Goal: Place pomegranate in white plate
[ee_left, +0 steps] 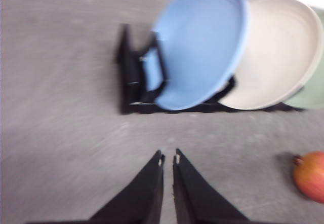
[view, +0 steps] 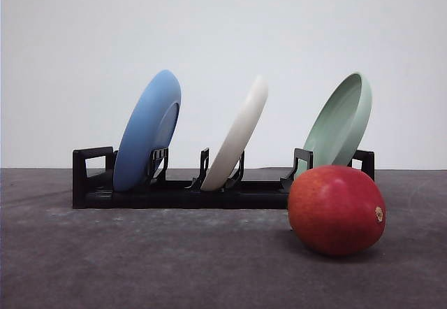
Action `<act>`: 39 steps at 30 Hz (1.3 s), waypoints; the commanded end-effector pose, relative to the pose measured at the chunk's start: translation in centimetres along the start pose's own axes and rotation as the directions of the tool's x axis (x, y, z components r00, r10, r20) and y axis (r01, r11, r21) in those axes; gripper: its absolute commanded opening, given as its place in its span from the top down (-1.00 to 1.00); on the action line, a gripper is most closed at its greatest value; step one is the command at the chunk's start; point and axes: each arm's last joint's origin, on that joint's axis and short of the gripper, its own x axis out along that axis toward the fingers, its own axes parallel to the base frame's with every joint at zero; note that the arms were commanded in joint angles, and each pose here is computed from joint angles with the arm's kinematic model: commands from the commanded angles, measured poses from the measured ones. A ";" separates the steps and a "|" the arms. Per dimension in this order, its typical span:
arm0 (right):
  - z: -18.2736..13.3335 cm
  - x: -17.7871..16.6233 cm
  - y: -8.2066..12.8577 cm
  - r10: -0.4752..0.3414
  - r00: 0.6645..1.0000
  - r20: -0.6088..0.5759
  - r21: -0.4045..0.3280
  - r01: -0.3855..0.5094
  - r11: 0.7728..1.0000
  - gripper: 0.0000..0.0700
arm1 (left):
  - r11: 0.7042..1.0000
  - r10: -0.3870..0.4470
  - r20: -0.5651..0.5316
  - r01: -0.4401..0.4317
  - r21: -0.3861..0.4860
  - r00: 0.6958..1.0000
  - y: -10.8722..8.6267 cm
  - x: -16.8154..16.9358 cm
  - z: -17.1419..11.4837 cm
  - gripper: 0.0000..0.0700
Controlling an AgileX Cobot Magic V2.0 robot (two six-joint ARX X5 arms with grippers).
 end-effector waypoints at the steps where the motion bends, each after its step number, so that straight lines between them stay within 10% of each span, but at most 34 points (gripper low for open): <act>1: 0.7 0.1 0.4 0.027 0.999 0.030 -0.074 -0.025 0.997 0.98 | 0.999 -0.037 0.014 0.036 0.041 0.999 -0.5 0.5 0.8 0.97; 16: 1.0 1.1 2.0 0.167 0.986 0.021 -0.320 -0.152 0.935 0.85 | 0.920 -0.218 -0.036 0.218 0.325 0.975 -3.6 3.8 1.4 0.87; 21: 1.0 1.0 2.0 0.168 0.986 0.021 -0.323 -0.152 0.934 0.03 | 0.913 -0.239 -0.011 0.229 0.339 0.971 -3.9 3.7 1.7 -0.11; 27: 1.0 1.0 2.0 0.168 0.986 0.022 -0.323 -0.152 0.934 0.03 | 0.891 -0.278 -0.030 0.269 0.365 0.960 -4.7 3.6 1.4 -0.13; 34: 1.1 1.0 2.0 0.169 0.985 0.022 -0.322 -0.153 0.934 0.03 | 0.774 -0.381 -0.059 0.353 0.527 0.923 -7.1 4.6 1.0 -0.11; 39: 1.1 1.0 2.0 0.169 0.985 0.022 -0.316 -0.153 0.936 0.03 | 0.756 -0.369 -0.047 0.330 0.565 0.928 -9.0 7.5 0.7 -0.11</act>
